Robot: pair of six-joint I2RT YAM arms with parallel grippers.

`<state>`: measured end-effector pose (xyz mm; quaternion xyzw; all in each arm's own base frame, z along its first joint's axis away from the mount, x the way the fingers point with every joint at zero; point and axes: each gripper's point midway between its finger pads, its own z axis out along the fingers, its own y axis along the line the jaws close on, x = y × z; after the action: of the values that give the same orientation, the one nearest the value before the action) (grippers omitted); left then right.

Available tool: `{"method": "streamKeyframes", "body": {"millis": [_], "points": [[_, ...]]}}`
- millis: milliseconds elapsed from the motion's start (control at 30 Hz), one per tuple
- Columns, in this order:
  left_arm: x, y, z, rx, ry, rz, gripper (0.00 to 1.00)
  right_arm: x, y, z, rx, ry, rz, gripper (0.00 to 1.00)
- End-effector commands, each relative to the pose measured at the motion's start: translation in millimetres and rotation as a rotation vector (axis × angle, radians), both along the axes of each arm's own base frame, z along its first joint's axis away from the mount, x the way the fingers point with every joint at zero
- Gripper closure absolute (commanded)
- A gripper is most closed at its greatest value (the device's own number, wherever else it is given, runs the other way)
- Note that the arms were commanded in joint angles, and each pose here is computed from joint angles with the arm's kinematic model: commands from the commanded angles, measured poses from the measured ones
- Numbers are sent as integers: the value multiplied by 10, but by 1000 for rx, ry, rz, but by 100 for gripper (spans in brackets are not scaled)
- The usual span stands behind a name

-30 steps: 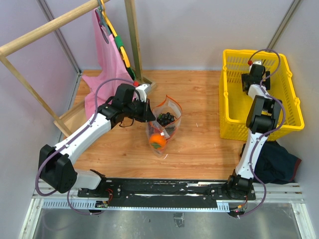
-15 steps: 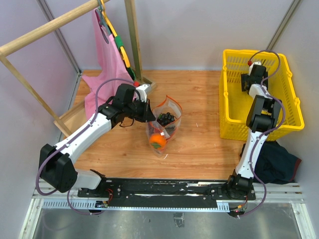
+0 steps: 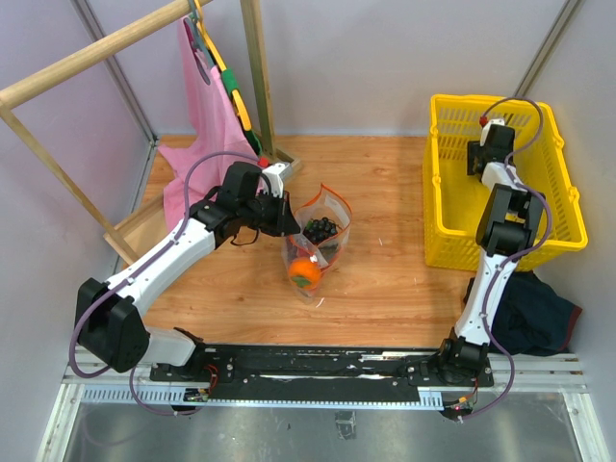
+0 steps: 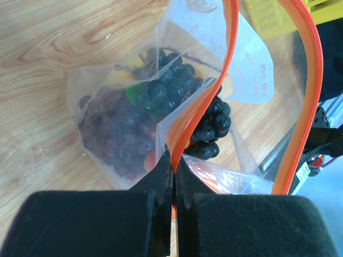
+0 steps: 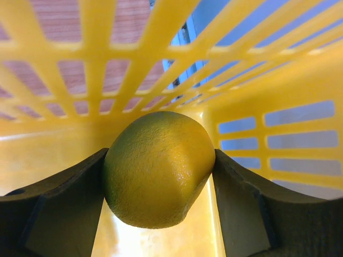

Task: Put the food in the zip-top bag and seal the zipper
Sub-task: Pick up the fake fruit from the bin.

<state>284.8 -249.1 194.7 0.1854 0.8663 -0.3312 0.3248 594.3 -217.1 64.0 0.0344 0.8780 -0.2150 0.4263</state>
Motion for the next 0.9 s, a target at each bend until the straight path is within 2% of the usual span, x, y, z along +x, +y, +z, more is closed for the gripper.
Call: {"method": "streamKeyframes", "body": {"millis": [0,433,667,867], "points": [[9,-7,151,-25,-36,-12,100,-97,60,310,46,-76,-15,59],[-85,-5,390,-77,-90,-33,99,-646,440,1275,129,-220,-60,75],[-123,-4,485,-98,-113,-38,100,-1137,711,1794,244,-281,-89,77],[-123,9,502,-99,-121,-32,100,-1535,1232,2253,376,-353,7,78]]}}
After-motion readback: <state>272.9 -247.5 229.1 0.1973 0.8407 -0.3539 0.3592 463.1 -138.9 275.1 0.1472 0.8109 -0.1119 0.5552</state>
